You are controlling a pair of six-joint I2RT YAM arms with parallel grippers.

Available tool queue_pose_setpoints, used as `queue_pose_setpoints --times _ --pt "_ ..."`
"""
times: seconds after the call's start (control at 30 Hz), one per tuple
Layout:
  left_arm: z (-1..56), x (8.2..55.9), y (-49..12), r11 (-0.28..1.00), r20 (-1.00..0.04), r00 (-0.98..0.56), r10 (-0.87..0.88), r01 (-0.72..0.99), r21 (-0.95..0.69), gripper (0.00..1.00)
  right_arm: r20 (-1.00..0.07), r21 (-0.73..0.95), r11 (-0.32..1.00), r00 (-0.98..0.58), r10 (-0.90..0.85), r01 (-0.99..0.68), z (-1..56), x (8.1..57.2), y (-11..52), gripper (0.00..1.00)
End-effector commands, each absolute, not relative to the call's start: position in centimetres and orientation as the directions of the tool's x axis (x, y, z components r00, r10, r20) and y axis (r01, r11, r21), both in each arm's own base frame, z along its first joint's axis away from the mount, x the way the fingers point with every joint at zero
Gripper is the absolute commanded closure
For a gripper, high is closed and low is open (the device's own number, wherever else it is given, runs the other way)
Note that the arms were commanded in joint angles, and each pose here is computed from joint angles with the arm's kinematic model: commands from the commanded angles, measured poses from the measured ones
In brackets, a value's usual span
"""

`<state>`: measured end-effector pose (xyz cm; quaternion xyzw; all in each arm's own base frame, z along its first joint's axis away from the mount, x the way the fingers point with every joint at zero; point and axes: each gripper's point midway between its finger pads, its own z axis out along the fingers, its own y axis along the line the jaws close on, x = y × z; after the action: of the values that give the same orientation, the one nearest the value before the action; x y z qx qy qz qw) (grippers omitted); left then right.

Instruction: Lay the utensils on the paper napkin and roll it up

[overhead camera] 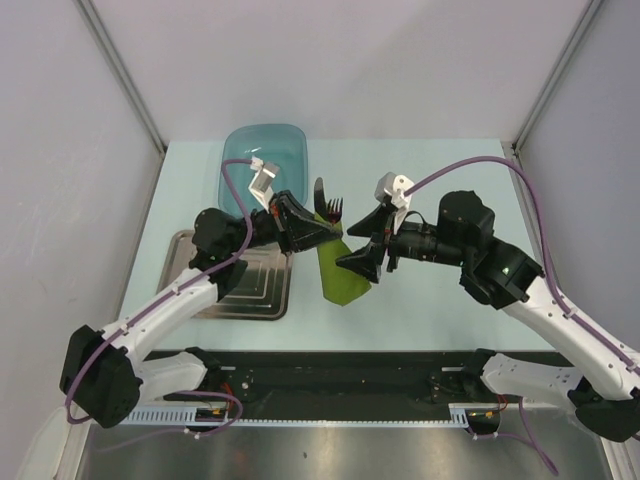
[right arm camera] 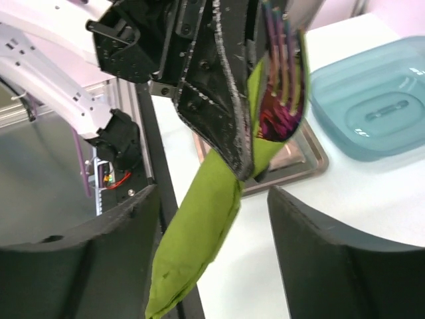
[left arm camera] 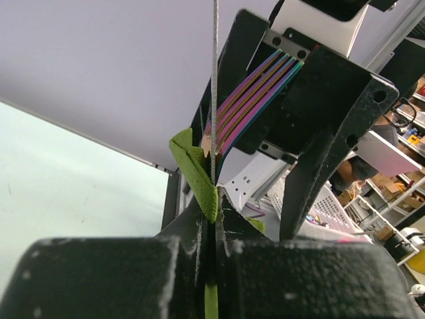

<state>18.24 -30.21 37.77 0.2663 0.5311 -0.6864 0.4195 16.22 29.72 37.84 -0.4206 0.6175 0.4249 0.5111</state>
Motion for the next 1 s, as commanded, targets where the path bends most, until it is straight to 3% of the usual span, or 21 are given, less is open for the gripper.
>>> queue_pose_setpoints --times 0.0,0.27,0.47,0.73,0.83,0.93,0.97 --pt "40.4 17.8 -29.3 -0.112 -0.827 -0.461 -0.321 0.886 -0.450 1.00 -0.990 0.094 0.303 -0.121 -0.069 -0.948 39.0 16.2 28.4 0.26" --pt "40.8 18.3 -28.6 -0.090 -0.833 -0.436 -0.340 0.897 -0.432 1.00 -0.961 0.171 0.274 -0.221 -0.164 -0.946 35.4 14.9 27.2 0.32" --pt "41.0 18.4 -28.5 -0.088 -0.833 -0.434 -0.344 0.898 -0.432 1.00 -0.949 0.206 0.214 -0.248 -0.197 -0.955 34.7 13.8 27.0 0.51" --pt "41.0 18.3 -28.5 -0.092 -0.832 -0.433 -0.348 0.899 -0.429 1.00 -0.928 0.237 0.170 -0.274 -0.250 -0.957 33.3 12.9 26.9 0.60" --pt "41.0 18.2 -28.4 -0.095 -0.829 -0.439 -0.348 0.896 -0.434 1.00 -0.927 0.231 0.169 -0.270 -0.259 -0.958 33.2 13.1 26.9 0.71" --pt "41.2 18.0 -28.4 -0.103 -0.827 -0.443 -0.347 0.894 -0.436 1.00 -0.931 0.211 0.174 -0.252 -0.265 -0.962 33.2 13.7 26.9 1.00" --pt "41.3 17.9 -28.4 -0.107 -0.826 -0.445 -0.345 0.893 -0.436 1.00 -0.928 0.206 0.179 -0.250 -0.276 -0.962 32.8 14.0 26.8 1.00"
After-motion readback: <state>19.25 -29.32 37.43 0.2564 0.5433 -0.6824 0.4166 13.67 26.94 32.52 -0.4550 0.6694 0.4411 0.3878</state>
